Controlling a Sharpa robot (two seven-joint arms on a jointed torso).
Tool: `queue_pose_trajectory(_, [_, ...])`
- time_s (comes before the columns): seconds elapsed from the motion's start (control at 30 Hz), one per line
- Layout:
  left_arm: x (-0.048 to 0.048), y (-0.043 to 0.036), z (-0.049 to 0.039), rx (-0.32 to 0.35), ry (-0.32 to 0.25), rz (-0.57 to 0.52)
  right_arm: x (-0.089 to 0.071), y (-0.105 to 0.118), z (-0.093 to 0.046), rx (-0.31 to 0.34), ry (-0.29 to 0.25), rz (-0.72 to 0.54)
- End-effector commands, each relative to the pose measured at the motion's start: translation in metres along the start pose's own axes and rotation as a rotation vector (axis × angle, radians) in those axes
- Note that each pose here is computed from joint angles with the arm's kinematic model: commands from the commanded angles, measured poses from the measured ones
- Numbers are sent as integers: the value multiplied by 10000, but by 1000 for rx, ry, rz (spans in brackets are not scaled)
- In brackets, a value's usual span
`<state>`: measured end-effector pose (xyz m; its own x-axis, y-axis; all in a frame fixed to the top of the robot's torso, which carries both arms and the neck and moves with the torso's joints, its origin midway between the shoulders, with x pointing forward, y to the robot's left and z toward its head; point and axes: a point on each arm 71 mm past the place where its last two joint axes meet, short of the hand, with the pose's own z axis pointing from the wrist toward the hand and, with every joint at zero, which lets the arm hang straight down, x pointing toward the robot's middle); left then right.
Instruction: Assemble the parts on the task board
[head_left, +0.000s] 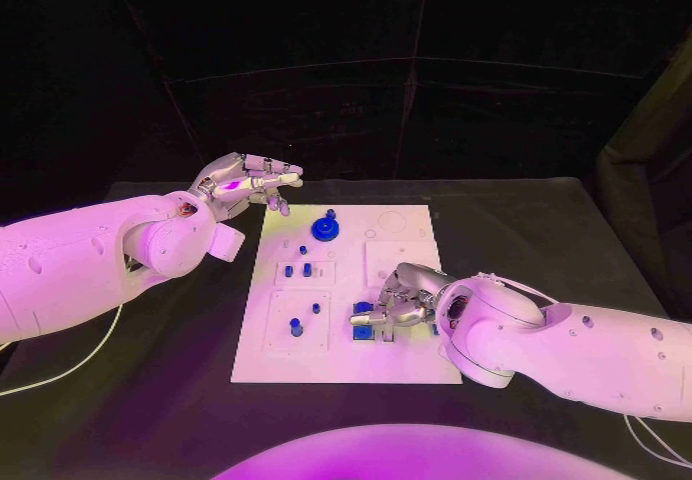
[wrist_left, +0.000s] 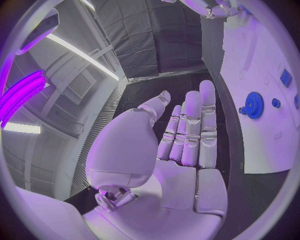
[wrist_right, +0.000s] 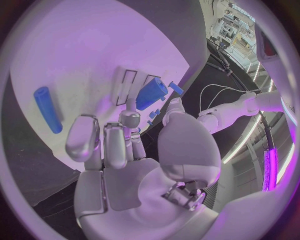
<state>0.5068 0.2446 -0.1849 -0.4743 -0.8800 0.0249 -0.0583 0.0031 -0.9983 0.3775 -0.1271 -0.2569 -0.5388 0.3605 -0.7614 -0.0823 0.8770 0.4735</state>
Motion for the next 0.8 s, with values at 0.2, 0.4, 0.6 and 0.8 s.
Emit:
queue_pose_trajectory(0.2, [7, -12, 1, 3, 10, -6, -2, 33, -17, -35, 0, -19])
queue_pose_trajectory(0.4, [4, -11, 0, 2, 10, -6, 0, 36, -37, -52, 10, -32])
queue_pose_trajectory(0.6, [2, -10, 2, 1, 10, -6, 0, 36, -40, -56, 11, -53])
queue_pose_trajectory(0.8, [2, -8, 5, -1, 10, -6, -16, 45, -15, -55, -20, -60])
